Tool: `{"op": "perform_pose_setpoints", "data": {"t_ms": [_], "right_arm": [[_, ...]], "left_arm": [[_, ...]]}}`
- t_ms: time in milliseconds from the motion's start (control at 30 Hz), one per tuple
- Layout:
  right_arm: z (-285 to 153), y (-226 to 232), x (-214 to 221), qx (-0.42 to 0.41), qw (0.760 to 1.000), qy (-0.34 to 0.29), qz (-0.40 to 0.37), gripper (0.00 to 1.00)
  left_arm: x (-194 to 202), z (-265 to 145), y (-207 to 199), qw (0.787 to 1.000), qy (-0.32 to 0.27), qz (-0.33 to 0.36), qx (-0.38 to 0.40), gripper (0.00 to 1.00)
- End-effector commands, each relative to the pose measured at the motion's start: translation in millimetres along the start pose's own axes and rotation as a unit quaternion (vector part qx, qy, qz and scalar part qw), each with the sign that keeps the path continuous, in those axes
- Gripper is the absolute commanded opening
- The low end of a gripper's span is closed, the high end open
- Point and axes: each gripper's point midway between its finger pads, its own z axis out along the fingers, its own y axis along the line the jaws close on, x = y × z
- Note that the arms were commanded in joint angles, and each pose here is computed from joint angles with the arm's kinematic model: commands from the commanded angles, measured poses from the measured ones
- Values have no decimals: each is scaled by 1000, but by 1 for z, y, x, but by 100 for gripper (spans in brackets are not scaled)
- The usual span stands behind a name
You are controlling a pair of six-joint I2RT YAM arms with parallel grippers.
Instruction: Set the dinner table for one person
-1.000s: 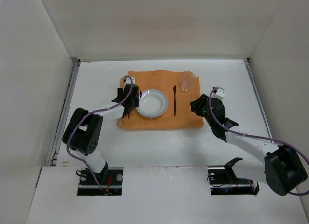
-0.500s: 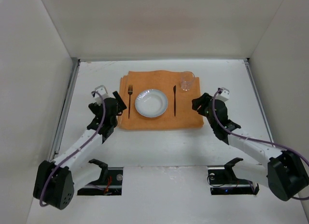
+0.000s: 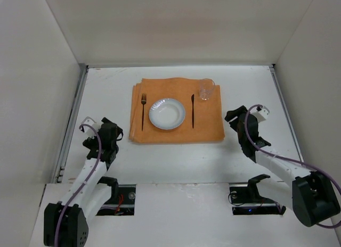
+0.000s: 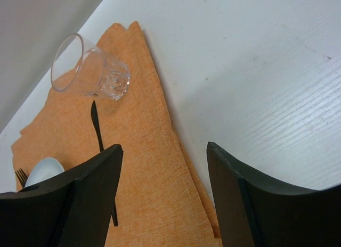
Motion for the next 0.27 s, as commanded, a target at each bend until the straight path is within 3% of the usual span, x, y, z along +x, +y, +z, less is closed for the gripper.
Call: {"op": "perform_pose_setpoints", "data": {"t_ms": [0, 233], "right_arm": [[6, 11, -9, -9, 1000, -19, 21, 71], [7, 23, -4, -28, 1000, -9, 7, 70]], "left_arm": [[6, 6, 1, 1000, 8, -20, -15, 100], [14, 11, -17, 1000, 15, 6, -1, 100]]}}
